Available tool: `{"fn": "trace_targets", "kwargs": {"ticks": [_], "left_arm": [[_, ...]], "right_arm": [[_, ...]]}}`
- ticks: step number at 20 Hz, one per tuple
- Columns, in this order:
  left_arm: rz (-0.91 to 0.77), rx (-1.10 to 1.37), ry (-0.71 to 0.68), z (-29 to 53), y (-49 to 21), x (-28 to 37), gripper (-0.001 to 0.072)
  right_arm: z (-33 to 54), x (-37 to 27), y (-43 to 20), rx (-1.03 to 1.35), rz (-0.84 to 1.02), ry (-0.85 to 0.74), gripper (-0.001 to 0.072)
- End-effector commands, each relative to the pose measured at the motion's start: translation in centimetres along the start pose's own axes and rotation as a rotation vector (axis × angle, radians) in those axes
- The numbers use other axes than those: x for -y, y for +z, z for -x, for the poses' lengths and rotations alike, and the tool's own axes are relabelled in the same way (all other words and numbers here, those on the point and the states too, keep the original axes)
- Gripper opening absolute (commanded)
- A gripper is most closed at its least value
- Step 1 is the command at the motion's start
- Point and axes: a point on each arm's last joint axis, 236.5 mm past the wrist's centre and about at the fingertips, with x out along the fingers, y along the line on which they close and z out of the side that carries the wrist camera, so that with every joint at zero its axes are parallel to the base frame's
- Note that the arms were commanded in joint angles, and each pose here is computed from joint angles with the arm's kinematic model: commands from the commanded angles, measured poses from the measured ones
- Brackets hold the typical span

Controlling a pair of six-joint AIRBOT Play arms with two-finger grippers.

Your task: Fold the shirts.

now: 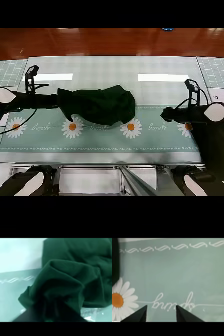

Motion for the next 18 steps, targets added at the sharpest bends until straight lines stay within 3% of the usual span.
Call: {"fn": "trace_targets", "kwargs": {"ticks": [1, 3, 5, 7, 9, 11, 13, 15, 18], "left_arm": [[0.139, -0.014, 0.022, 0.1, -0.8, -2.0, 0.0497], [0.125, -0.012, 0.038, 1.1, 0.1, -2.3, 0.0507], [0.176, 0.066, 0.063, 4.7, 3.3, -3.5, 0.0507], [0.239, 0.207, 0.108, 9.6, 6.8, -5.6, 0.0507], [0.364, 0.278, 0.106, 12.7, 7.0, -7.9, 0.0506], [0.535, 0.163, -0.1, 9.2, 2.9, -5.8, 0.0505], [0.556, 0.101, -0.312, 4.7, 0.0, -2.0, 0.0505], [0.535, -0.031, -0.349, 0.9, -3.7, -0.8, 0.0506], [0.522, -0.154, -0.371, -2.1, -4.9, 0.2, 0.0506]], "right_arm": [[-2.0, -0.1, 2.3, 0.073, -0.03, 0.018, 0.041], [-1.4, -1.2, 3.7, 0.118, -0.056, 0.061, 0.0411], [0.7, -1.3, 4.5, 0.098, 0.043, 0.056, 0.0412], [4.2, 1.9, 6.9, 0.157, 0.04, -0.023, 0.0412], [7.8, 7.5, 8.5, 0.264, -0.075, -0.138, 0.0412], [8.1, 11.8, 7.3, 0.279, -0.269, -0.155, 0.0412], [4.9, 10.7, 5.5, 0.23, -0.408, 0.013, 0.0412], [2.3, 7.6, 3.9, 0.177, -0.34, 0.163, 0.0412], [0.2, 6.7, 2.6, 0.108, -0.316, 0.194, 0.0412]]}}
